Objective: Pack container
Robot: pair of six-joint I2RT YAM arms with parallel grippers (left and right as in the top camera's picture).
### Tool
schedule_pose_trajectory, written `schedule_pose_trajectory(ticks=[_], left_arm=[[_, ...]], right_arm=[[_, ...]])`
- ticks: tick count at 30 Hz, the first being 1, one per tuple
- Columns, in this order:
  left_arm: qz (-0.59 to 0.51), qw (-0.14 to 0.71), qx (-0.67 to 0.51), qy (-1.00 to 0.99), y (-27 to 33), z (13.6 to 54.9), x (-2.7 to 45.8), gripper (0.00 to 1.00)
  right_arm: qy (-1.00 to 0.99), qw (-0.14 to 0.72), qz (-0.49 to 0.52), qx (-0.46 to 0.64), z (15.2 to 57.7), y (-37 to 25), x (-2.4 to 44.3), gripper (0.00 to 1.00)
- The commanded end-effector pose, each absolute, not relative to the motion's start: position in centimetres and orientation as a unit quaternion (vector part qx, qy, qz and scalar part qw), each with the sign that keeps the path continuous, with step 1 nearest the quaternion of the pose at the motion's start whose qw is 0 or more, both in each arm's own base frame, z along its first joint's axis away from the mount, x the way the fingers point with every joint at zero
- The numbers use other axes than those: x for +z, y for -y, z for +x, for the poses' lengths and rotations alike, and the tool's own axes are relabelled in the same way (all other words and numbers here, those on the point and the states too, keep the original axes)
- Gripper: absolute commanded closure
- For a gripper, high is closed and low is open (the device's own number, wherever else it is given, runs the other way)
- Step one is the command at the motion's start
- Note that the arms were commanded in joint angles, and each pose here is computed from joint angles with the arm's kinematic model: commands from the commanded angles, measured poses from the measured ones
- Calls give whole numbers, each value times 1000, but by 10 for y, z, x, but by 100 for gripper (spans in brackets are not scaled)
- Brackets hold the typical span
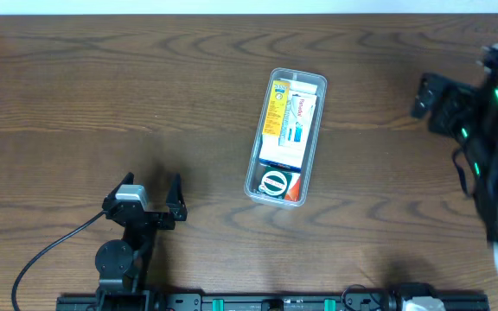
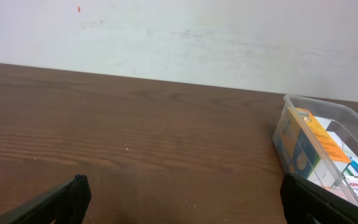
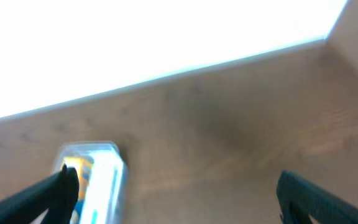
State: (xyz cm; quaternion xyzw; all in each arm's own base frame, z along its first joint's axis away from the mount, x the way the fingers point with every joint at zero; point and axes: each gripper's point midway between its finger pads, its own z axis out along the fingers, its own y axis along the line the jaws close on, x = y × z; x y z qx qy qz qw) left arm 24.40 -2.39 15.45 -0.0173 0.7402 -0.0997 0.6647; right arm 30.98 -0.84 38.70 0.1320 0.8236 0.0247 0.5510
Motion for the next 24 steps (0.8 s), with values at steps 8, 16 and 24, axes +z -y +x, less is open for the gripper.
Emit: schedule_pose_trajectory(ticks=[8, 16, 24], left_arm=[[-13, 648, -98, -755, 25, 243, 140, 2], [-13, 648, -98, -755, 25, 243, 140, 2], [-13, 648, -98, -755, 25, 243, 140, 2]], right_arm=[[-705, 708, 24, 40, 265, -11, 350, 1], [-650, 757, -5, 72, 246, -23, 275, 1], [-639, 766, -10, 74, 243, -25, 226, 1]])
